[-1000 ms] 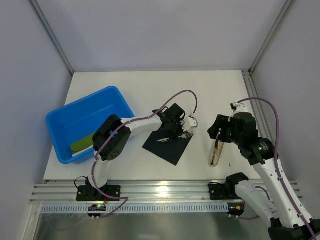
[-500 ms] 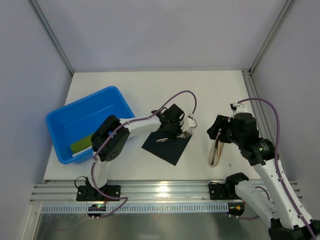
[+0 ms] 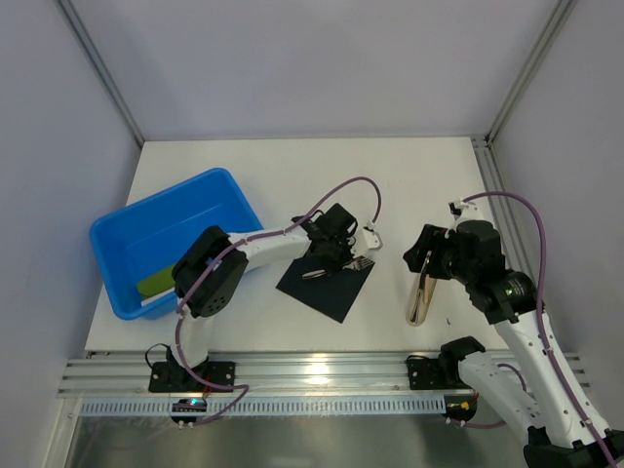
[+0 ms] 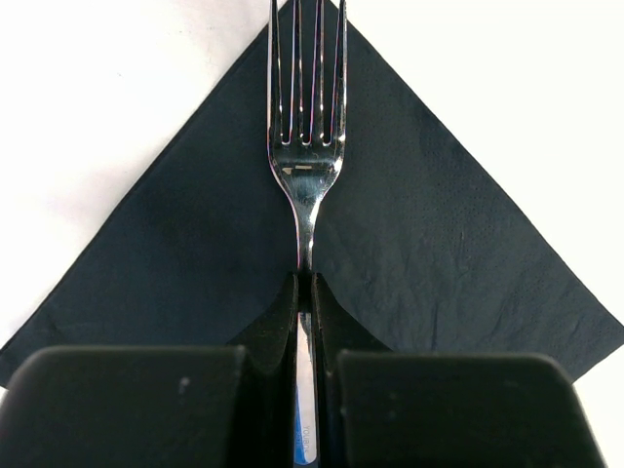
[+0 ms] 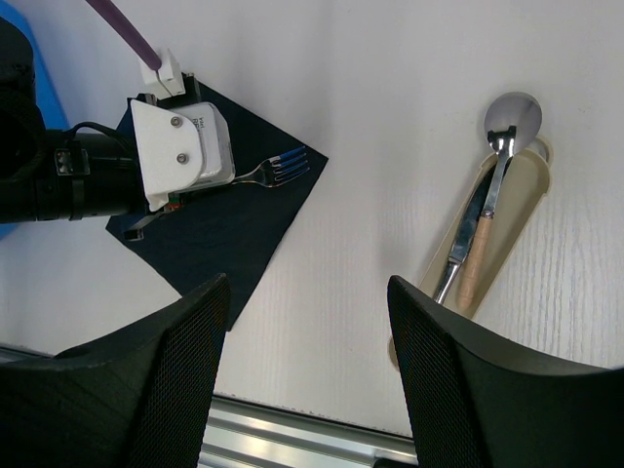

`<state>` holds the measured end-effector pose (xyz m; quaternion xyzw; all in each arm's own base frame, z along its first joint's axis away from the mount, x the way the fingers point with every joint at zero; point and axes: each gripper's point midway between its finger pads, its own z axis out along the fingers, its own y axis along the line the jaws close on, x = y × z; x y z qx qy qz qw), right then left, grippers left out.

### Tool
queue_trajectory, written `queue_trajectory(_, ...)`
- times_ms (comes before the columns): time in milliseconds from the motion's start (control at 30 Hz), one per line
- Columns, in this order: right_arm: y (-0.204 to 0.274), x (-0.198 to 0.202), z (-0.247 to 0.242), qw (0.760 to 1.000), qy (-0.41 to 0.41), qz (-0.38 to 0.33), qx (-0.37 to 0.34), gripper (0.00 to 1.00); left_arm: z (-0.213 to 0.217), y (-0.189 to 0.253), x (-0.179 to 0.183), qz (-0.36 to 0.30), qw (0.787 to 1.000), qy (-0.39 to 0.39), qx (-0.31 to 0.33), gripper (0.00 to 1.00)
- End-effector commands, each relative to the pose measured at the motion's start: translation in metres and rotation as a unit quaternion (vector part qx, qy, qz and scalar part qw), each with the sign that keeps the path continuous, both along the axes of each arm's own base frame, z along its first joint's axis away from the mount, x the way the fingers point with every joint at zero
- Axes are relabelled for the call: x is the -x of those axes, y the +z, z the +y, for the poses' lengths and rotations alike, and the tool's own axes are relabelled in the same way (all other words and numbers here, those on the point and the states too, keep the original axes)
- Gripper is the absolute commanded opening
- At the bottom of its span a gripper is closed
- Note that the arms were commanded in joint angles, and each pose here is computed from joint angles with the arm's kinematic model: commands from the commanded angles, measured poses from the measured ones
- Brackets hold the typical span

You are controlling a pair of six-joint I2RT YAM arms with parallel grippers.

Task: Place the utensils on the paper napkin and roll it up
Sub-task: Adjust the utensils on the napkin.

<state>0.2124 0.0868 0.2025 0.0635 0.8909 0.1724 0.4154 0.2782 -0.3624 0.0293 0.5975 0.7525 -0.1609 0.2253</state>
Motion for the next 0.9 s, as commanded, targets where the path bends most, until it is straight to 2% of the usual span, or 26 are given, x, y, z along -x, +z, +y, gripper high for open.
queue_trajectory(0, 0.009, -0.003, 0.002, 1.0, 0.0, -0.015, -0.011, 0.69, -0.006, 0.015, -0.003, -0.008, 1.0, 0.002, 0.024, 0.0)
queue_trajectory(700, 0.008, -0.004, 0.004, 1.0, 0.003, -0.012, -0.014, 0.69, -0.004, -0.007, -0.001, 0.012, 1.0, 0.005, 0.006, 0.0)
queue_trajectory(867, 0.009, -0.004, 0.005, 1.0, 0.004, -0.013, -0.016, 0.69, -0.004, -0.006, 0.0, 0.013, 1.0, 0.01, 0.007, 0.05)
